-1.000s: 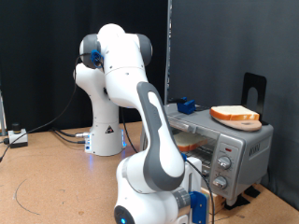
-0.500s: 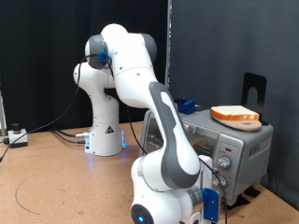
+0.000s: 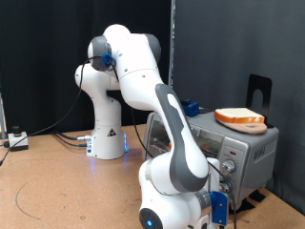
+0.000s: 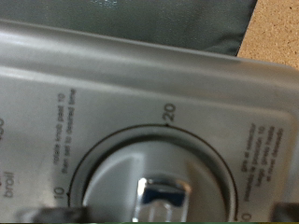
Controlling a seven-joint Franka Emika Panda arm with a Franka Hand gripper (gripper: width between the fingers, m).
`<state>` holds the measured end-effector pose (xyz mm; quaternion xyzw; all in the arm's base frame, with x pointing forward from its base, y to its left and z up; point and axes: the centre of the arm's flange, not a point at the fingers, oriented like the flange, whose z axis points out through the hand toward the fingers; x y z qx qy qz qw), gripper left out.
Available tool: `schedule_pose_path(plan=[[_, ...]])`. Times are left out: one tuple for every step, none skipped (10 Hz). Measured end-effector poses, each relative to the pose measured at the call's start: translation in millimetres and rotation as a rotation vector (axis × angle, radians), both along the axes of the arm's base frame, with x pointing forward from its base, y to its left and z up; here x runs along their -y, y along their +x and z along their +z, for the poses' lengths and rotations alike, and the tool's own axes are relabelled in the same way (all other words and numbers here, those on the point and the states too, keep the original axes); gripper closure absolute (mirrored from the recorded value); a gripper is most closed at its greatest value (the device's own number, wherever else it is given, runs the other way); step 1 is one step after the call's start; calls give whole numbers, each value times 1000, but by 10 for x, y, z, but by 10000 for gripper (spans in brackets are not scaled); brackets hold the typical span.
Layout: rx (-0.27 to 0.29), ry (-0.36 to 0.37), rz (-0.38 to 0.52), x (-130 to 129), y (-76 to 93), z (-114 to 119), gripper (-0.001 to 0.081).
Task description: Make a piece of toast with the oven
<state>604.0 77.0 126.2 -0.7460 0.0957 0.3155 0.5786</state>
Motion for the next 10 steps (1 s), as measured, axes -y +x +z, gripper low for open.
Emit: schedule_pose_path(plan=[[0, 2, 1, -9, -2, 2, 465], [1, 9, 6, -13, -5, 22, 600], [3, 9, 8, -9, -8, 41, 600], [10, 10, 7, -7, -10, 44, 712], [37, 14, 7, -5, -15, 53, 712], [89, 18, 1, 1, -31, 68, 712], [171, 27, -13, 9, -60, 91, 712], [256, 36, -35, 18, -102, 112, 712], [321, 42, -56, 28, -139, 130, 712], [356, 47, -69, 36, -162, 133, 712]])
